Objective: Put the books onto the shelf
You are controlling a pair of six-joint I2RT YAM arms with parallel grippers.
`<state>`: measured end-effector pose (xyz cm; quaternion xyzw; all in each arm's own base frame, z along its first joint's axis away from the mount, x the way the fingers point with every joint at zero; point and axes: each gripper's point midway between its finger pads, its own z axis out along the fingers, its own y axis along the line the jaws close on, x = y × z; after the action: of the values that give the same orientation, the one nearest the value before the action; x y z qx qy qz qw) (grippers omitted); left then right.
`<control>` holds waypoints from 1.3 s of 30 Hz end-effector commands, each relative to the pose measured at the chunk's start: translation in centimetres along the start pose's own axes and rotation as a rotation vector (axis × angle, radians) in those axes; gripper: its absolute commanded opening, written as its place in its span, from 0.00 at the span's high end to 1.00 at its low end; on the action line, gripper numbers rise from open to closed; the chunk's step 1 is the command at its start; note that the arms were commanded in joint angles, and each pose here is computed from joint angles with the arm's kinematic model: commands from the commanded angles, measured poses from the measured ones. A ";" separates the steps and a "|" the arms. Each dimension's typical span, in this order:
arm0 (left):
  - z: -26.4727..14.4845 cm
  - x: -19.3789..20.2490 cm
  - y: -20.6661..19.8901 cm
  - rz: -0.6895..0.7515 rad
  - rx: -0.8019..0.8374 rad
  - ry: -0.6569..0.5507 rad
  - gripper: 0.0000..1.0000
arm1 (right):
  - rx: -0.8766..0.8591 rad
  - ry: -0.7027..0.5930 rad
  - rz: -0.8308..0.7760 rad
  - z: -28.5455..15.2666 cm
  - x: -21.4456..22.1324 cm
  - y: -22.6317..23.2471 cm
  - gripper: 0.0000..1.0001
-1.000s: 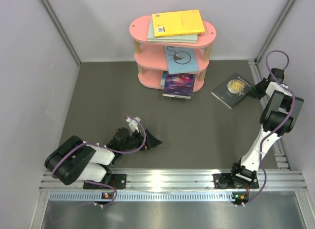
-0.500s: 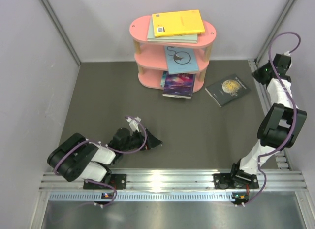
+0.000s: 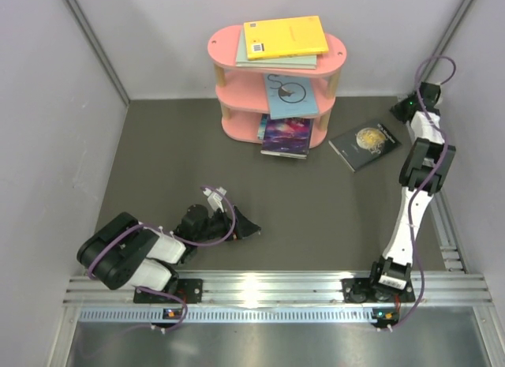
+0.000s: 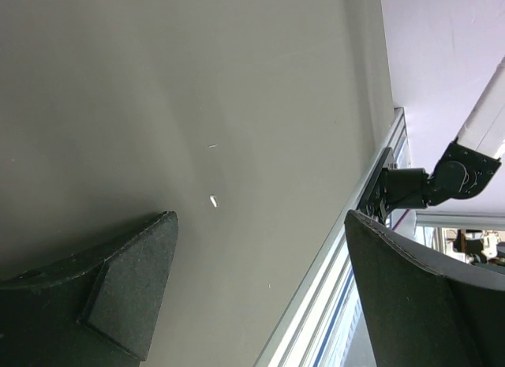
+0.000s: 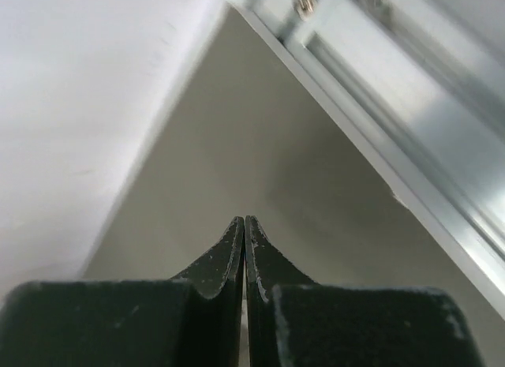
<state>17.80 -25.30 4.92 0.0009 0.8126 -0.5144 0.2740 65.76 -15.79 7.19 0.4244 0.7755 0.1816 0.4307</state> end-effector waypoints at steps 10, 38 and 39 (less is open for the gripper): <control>-1.2 3.5 4.7 -0.070 -0.187 0.100 0.07 | -0.088 0.276 0.033 0.9 9.0 2.3 0.91; 1.9 3.9 1.6 0.020 -0.177 0.154 0.08 | 0.183 0.250 -0.372 -30.4 18.7 -4.7 0.00; 2.5 4.1 1.0 0.037 -0.177 0.156 0.07 | 0.229 0.199 -0.370 -31.0 16.9 -5.8 0.00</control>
<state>17.64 -28.02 5.09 0.0234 0.8227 -0.5051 0.2599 33.89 2.68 8.21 0.2889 0.9052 0.1475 0.2745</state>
